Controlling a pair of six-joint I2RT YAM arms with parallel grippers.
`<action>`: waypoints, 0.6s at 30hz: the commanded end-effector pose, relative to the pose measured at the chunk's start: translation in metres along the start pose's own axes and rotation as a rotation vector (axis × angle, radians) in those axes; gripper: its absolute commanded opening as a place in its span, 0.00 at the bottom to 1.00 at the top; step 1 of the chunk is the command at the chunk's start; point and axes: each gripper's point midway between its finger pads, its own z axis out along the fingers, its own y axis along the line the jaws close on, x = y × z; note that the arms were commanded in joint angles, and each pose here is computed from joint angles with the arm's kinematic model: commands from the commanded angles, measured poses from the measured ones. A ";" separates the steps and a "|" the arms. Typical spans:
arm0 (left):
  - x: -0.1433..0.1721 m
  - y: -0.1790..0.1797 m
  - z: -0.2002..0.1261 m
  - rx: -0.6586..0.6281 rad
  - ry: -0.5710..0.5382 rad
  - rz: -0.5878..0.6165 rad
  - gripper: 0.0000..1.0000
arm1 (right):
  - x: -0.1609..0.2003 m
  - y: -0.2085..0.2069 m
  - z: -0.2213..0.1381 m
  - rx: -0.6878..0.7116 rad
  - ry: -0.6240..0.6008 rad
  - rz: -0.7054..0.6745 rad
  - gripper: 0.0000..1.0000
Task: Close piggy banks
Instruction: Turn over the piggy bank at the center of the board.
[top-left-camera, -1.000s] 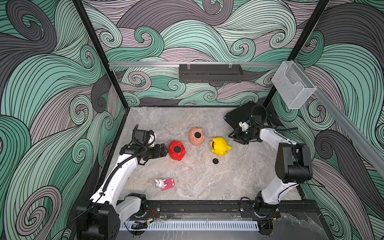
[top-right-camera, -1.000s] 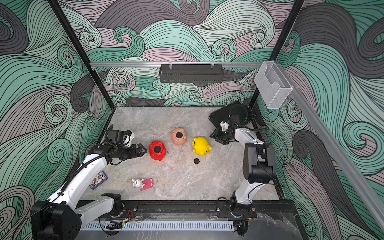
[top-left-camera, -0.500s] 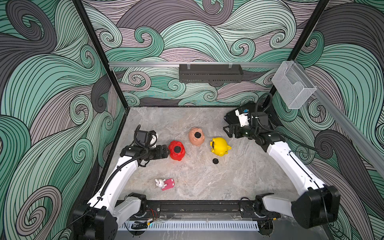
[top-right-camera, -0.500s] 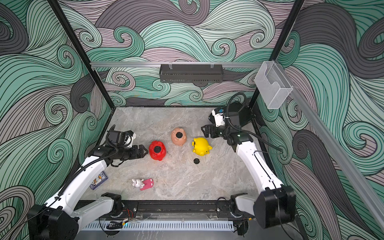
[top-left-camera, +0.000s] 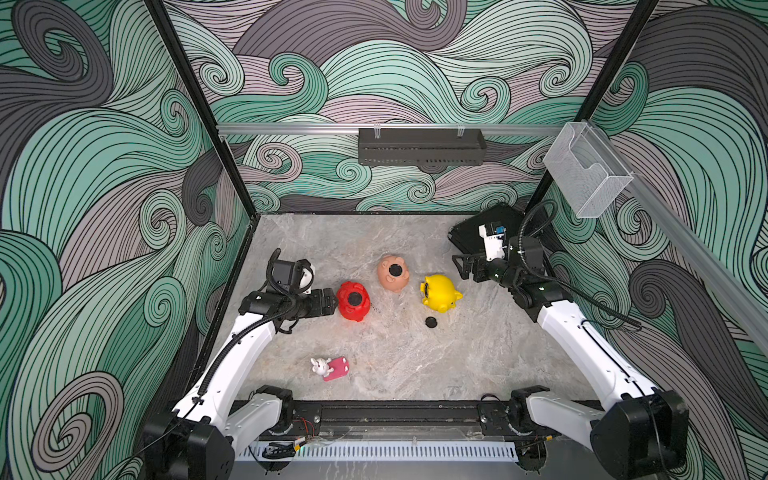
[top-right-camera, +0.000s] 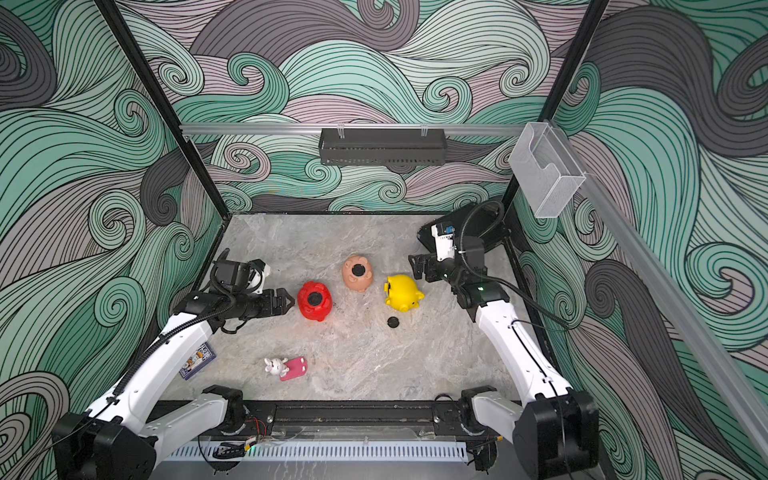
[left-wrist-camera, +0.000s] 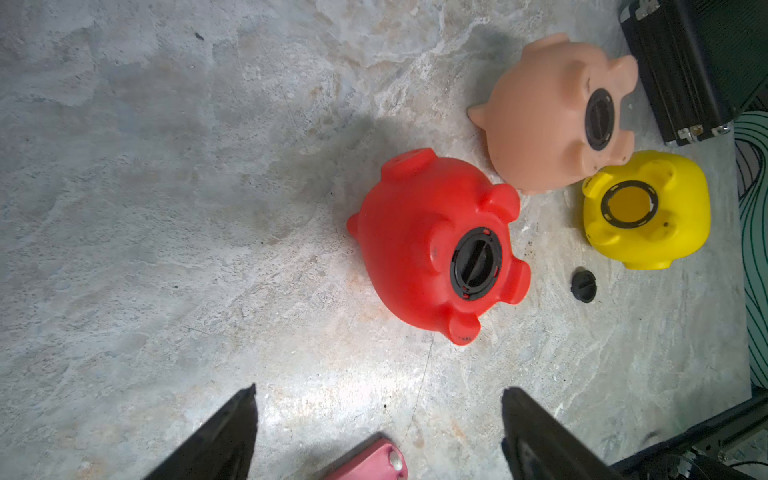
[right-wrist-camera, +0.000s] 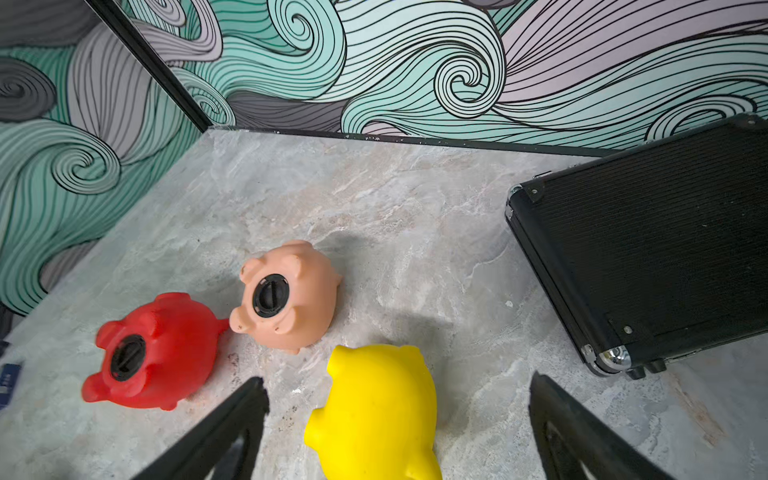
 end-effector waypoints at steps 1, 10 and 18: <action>-0.011 -0.002 -0.014 -0.013 -0.049 0.005 0.91 | 0.016 0.007 0.010 0.036 0.025 -0.066 0.91; -0.010 -0.002 -0.016 -0.013 -0.052 0.002 0.91 | 0.055 0.056 0.035 -0.043 0.022 -0.196 0.94; -0.011 -0.002 -0.016 -0.009 -0.057 0.003 0.91 | 0.078 0.063 0.059 -0.002 0.025 -0.240 1.00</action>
